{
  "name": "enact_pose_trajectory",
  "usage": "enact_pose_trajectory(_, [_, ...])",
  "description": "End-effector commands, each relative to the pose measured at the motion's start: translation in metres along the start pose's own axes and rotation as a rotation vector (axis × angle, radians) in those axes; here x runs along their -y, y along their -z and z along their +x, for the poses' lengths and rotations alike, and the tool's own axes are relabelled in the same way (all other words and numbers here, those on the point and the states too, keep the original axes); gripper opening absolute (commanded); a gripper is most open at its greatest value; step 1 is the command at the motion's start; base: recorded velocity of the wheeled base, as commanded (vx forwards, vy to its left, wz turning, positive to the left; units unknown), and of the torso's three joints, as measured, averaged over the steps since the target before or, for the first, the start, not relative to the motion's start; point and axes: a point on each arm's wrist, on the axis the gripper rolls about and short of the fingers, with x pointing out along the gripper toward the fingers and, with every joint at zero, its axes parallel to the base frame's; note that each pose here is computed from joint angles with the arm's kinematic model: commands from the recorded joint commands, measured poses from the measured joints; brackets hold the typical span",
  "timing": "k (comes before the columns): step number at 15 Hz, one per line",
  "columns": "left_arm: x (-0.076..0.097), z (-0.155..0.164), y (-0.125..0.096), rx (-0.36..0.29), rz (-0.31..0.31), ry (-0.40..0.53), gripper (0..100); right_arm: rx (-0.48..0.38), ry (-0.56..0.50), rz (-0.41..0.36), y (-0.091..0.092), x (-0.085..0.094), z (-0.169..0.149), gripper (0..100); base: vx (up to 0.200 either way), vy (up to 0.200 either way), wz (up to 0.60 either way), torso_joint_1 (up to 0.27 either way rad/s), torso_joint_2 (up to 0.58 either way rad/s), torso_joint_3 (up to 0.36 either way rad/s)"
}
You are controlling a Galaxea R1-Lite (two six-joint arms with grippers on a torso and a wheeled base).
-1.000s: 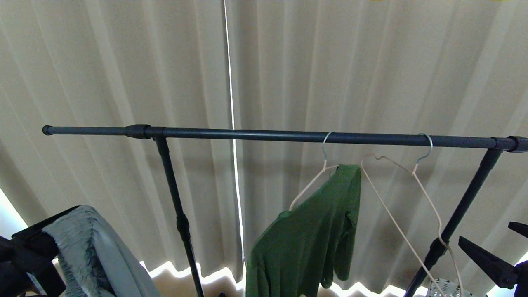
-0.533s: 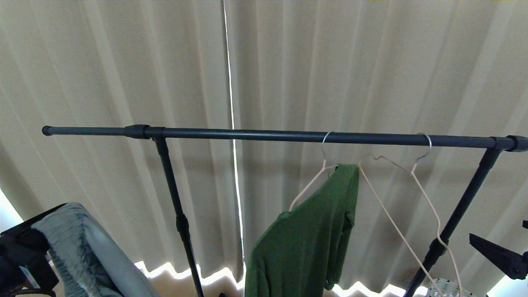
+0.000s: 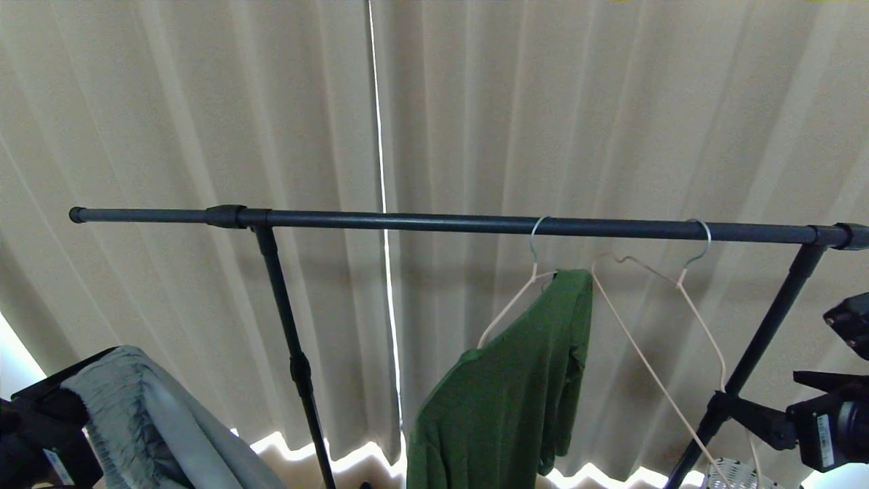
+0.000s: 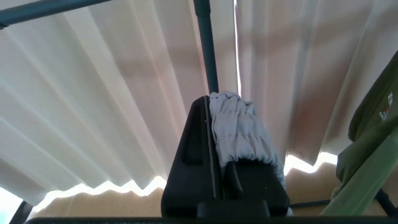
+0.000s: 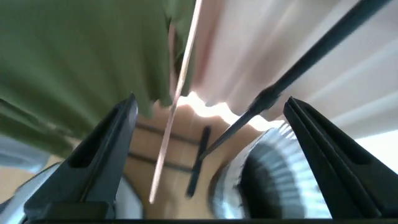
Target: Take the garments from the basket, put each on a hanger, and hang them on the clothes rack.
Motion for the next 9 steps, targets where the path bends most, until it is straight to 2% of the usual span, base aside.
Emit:
enact_pose_trajectory(1, [0.000, 0.000, 0.001, -0.003, 0.001, 0.000, 0, -0.083, -0.029, -0.001, -0.002, -0.010, 0.025, 100, 0.000, 0.000, 0.00, 0.000, 0.00, 0.000])
enact_pose_trajectory(3, [0.000, 0.000, 0.001, -0.003, 0.001, 0.000, 0, -0.110, 0.007, -0.006, -0.006, -0.013, 0.040, 100, 0.000, 0.000, 0.00, 0.000, 0.00, 0.000])
enact_pose_trajectory(5, [0.000, 0.000, 0.000, 0.000, 0.001, 0.000, 0, -0.097, 0.015, 0.000, -0.010, -0.018, 0.050, 100, 0.000, 0.000, 0.00, 0.000, 0.00, 0.000])
enact_pose_trajectory(7, [0.000, 0.000, 0.000, 0.000, 0.001, 0.000, 0, -0.086, 0.068, -0.007, -0.012, -0.023, 0.066, 100, 0.000, 0.000, 0.00, 0.000, 0.00, 0.000])
enact_pose_trajectory(9, [0.000, 0.000, 0.000, 0.001, 0.000, -0.001, 0, -0.061, 0.087, -0.010, -0.014, -0.024, 0.068, 100, 0.000, 0.000, 0.00, 0.000, 0.00, 0.000])
